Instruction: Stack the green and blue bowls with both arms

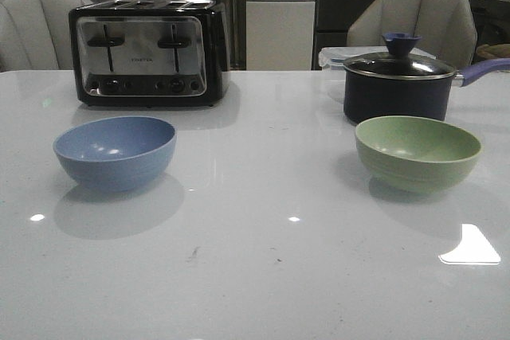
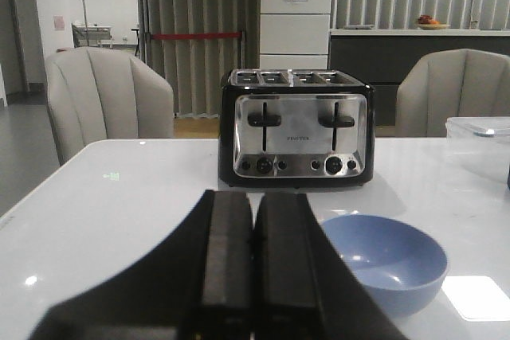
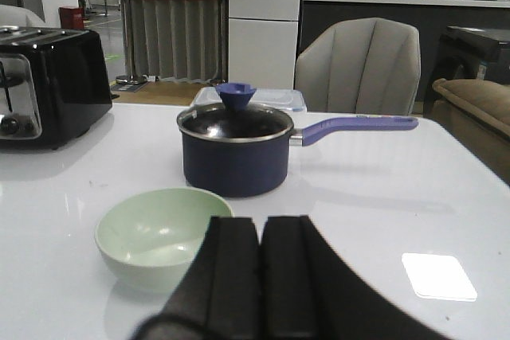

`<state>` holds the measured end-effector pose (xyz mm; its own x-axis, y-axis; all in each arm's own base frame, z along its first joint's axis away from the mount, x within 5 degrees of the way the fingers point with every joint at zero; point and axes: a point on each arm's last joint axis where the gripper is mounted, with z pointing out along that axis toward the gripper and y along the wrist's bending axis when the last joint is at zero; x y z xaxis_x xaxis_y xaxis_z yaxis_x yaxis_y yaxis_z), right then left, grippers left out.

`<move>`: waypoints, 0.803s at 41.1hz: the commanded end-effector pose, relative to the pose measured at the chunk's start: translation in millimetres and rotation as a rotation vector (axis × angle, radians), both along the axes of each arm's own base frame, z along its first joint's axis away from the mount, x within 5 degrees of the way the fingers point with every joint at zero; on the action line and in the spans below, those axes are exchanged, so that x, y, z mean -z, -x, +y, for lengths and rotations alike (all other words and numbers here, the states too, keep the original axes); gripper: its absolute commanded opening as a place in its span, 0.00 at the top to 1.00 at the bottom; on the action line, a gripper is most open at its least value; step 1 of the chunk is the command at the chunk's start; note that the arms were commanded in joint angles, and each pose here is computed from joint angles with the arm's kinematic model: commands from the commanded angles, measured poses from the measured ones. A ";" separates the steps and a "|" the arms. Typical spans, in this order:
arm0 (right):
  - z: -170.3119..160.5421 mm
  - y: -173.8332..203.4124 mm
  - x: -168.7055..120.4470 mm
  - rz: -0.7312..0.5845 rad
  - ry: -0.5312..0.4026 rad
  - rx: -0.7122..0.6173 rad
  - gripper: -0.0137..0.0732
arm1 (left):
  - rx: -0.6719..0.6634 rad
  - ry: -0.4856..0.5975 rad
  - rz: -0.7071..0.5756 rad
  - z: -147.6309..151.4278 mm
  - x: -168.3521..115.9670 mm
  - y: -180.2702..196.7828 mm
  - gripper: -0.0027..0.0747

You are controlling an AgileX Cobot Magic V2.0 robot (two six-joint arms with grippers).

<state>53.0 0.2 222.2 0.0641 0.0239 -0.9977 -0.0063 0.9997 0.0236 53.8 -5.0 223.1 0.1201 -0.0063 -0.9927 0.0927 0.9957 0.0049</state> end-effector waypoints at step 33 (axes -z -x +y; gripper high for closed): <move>-1.9 -48.7 -124.6 0.480 0.008 0.024 0.81 | 0.035 -0.028 0.322 -6.9 -144.0 -39.4 0.85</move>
<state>88.8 -1.2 334.8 -0.4464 0.0275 -0.8944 0.0241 0.9995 0.0187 83.7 -10.7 355.1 -0.2388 0.0359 -0.9704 0.1262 0.9920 0.0057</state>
